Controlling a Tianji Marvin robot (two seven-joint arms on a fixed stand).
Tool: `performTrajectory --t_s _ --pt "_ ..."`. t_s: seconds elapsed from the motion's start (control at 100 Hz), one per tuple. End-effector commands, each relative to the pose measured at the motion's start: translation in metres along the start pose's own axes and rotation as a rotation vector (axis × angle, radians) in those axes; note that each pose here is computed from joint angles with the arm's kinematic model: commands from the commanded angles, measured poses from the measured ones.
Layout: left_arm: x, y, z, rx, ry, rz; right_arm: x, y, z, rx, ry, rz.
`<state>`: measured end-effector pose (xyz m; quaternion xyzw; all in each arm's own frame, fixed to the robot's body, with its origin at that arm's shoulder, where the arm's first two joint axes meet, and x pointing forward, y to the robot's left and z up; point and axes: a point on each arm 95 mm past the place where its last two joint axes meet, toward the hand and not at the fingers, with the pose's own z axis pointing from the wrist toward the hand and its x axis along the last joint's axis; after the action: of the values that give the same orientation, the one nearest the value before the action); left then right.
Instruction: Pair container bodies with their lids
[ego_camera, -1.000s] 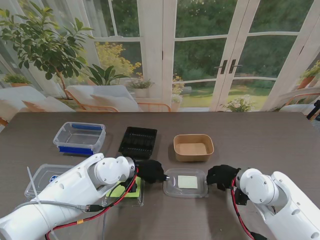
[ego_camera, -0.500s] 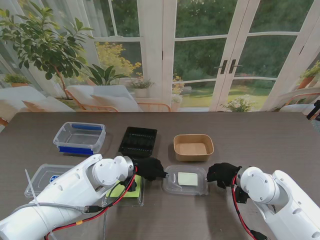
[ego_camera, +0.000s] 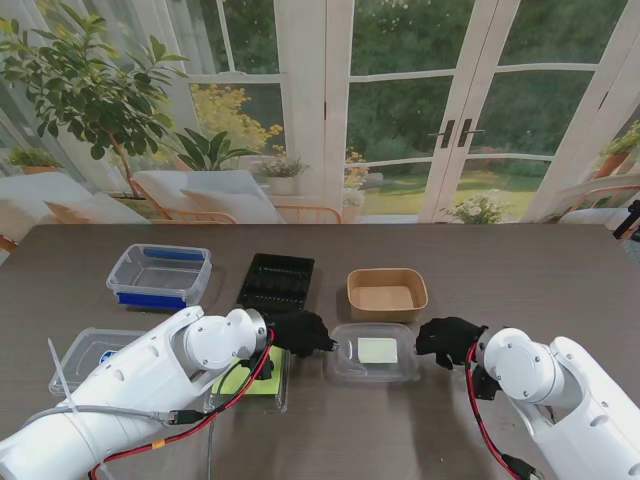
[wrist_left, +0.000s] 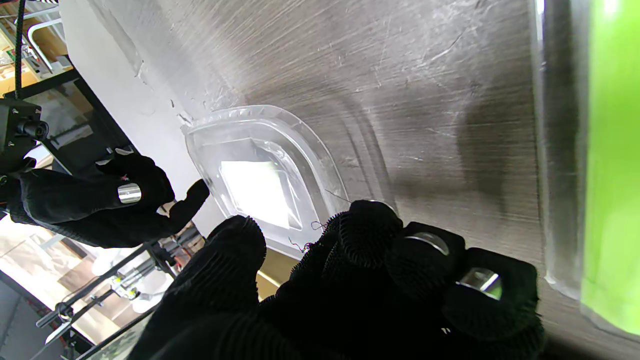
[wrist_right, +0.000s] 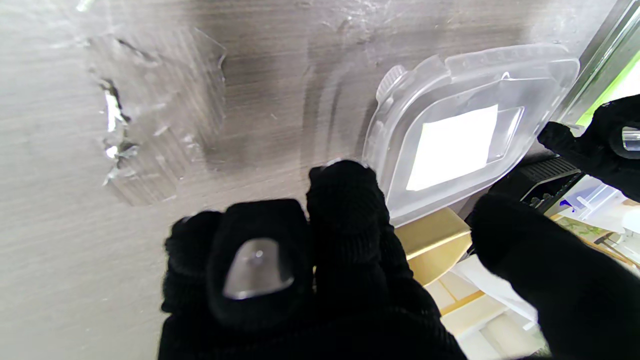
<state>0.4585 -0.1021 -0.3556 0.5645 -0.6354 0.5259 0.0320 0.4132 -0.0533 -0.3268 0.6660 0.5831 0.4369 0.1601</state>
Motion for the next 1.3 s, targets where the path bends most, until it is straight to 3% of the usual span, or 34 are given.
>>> performTrajectory --t_s 0.0,1.29 --pt "0.010 0.000 0.002 -0.011 0.028 0.006 0.007 -0.003 -0.001 0.012 0.018 0.003" --pt "0.010 -0.019 0.010 0.033 0.083 0.043 0.010 0.020 -0.021 -0.068 0.005 -0.008"
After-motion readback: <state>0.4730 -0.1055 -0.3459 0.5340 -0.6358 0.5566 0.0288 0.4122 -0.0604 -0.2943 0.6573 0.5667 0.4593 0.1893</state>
